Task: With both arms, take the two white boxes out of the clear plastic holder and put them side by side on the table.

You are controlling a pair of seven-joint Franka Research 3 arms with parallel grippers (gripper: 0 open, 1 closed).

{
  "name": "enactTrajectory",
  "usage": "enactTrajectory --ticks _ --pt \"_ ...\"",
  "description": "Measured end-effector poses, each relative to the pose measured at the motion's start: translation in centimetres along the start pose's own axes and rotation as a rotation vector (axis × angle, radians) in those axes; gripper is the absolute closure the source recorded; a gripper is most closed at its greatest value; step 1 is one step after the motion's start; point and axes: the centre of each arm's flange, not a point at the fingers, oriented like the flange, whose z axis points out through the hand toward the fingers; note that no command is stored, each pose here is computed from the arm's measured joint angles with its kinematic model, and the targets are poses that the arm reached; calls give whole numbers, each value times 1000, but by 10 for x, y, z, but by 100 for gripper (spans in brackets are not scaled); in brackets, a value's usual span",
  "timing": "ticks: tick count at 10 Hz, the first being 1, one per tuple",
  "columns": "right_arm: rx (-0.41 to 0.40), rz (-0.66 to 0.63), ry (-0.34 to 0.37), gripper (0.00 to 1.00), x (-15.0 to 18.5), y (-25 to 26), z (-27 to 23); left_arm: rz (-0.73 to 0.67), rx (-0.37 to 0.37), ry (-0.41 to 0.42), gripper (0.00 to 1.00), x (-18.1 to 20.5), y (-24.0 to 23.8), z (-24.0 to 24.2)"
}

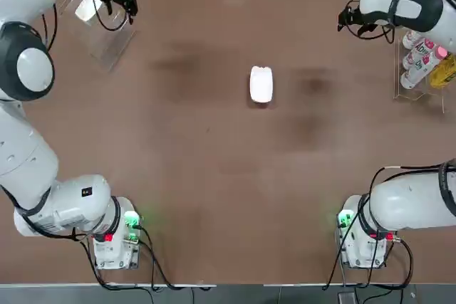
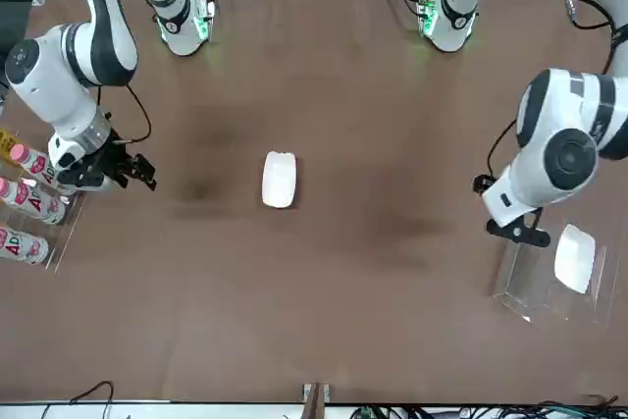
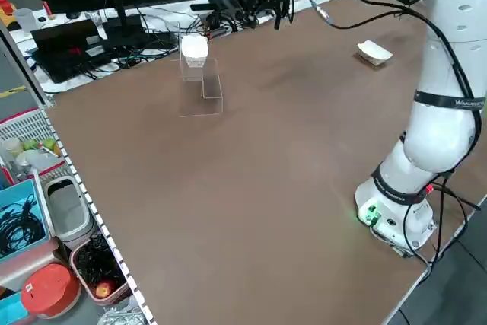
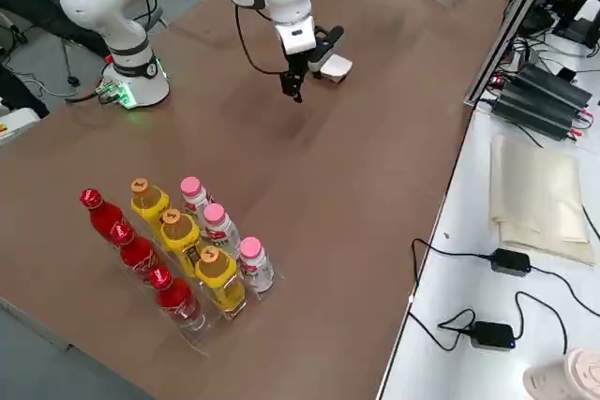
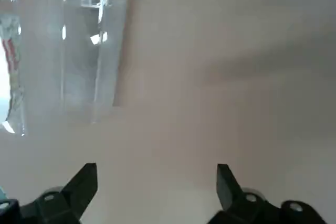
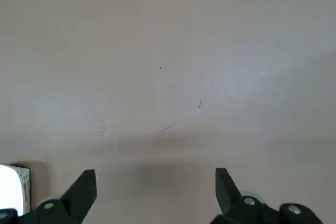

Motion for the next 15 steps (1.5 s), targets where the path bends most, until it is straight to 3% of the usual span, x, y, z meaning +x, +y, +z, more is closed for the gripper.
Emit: enactTrajectory --ticks 1,4,6,8,10,13,15 --pt "0 -1 0 0 0 -1 0 6 1 -6 0 -3 -23 8" --pt "1 -2 0 0 0 -1 0 35 99 33 5 -4 -70 31" --pt "7 1 -2 0 -1 -4 1 70 160 60 13 2 -88 63" --pt "66 30 -12 0 -14 -33 12 106 196 82 18 13 -94 84" --pt "107 47 38 0 -56 -108 43 140 199 85 20 17 -99 89" --pt "186 178 77 0 -158 -241 102 192 207 97 19 19 -108 80" --pt "211 201 120 0 -200 -269 153 212 205 93 22 20 -115 83"
